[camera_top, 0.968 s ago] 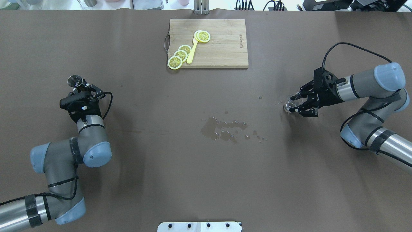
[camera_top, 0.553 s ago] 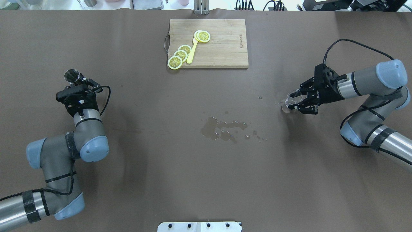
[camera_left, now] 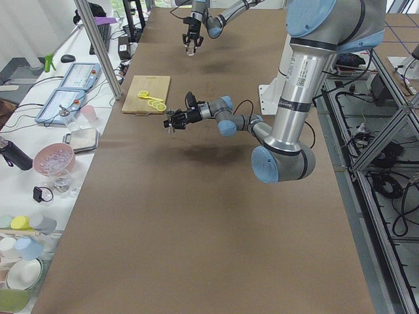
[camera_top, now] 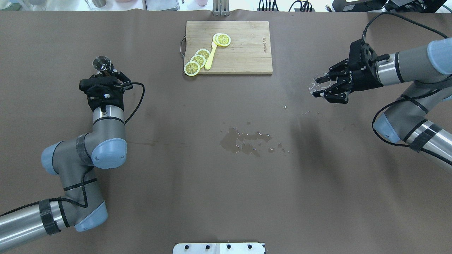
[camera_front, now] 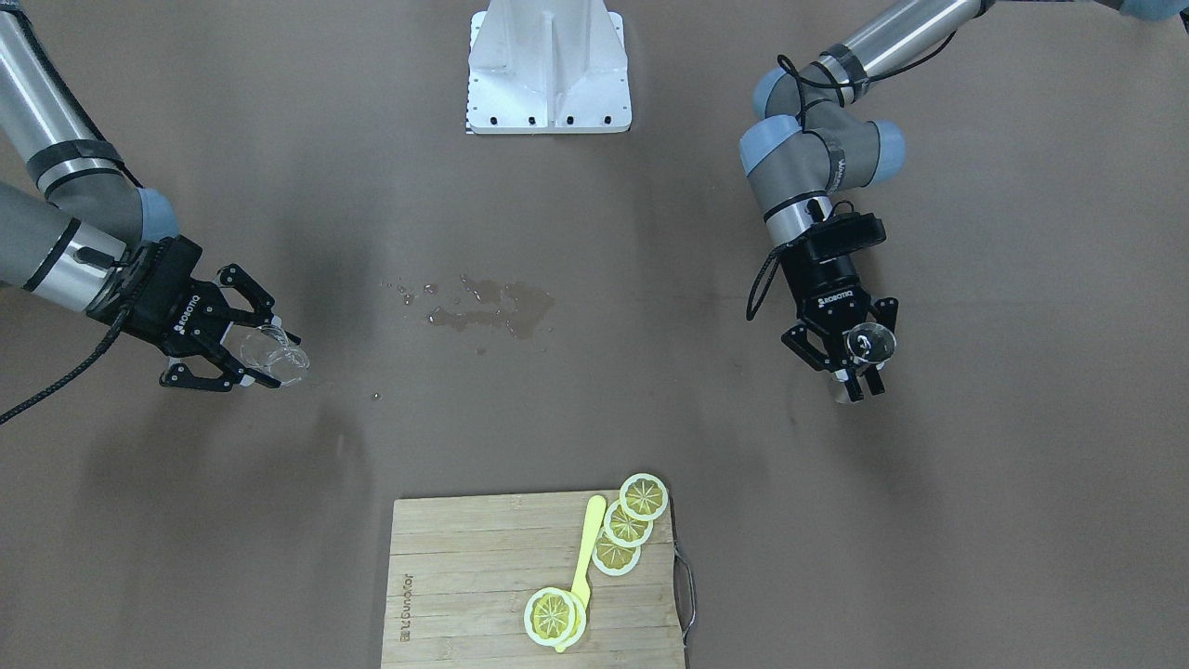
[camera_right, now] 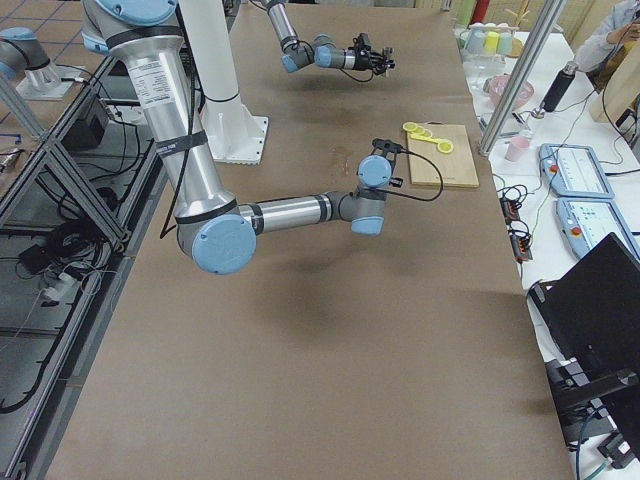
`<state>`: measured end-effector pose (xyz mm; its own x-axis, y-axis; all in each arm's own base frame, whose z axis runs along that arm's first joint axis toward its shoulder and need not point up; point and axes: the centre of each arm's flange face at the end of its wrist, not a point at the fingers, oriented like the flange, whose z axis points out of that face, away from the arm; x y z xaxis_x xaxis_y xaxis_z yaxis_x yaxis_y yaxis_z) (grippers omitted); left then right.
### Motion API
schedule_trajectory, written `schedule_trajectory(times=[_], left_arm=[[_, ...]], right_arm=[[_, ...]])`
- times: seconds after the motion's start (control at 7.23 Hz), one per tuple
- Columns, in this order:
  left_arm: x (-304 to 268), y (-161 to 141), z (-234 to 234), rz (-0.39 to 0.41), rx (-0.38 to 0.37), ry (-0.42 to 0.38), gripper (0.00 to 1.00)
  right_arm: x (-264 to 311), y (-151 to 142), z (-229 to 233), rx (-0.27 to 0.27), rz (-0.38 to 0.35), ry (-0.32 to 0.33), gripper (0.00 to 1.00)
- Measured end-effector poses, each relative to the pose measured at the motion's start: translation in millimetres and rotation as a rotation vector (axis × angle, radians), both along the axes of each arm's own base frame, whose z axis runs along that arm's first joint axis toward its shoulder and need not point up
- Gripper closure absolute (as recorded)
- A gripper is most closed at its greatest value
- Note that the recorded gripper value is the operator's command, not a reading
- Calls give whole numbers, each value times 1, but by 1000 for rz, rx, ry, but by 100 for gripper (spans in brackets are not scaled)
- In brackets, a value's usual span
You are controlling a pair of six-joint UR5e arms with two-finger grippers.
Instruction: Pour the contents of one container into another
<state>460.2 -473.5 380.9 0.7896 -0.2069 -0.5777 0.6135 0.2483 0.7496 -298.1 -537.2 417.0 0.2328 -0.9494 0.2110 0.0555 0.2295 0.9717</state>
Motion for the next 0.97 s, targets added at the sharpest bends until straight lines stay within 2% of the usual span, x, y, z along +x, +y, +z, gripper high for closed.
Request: schedule_trajectory(times=[0.28, 0.55, 0.83, 0.97], left_arm=[[19, 0, -31, 166, 30, -14, 100], [28, -1, -45, 287, 94, -89, 100], [33, 3, -53, 387, 139, -68, 100], [35, 6, -56, 449, 165, -52, 100]], right_arm=[[10, -2, -41, 36, 75, 72, 100], [16, -1, -73, 91, 119, 179, 100], [18, 7, -98, 157, 113, 300, 100], [17, 13, -107, 188, 83, 349, 100]])
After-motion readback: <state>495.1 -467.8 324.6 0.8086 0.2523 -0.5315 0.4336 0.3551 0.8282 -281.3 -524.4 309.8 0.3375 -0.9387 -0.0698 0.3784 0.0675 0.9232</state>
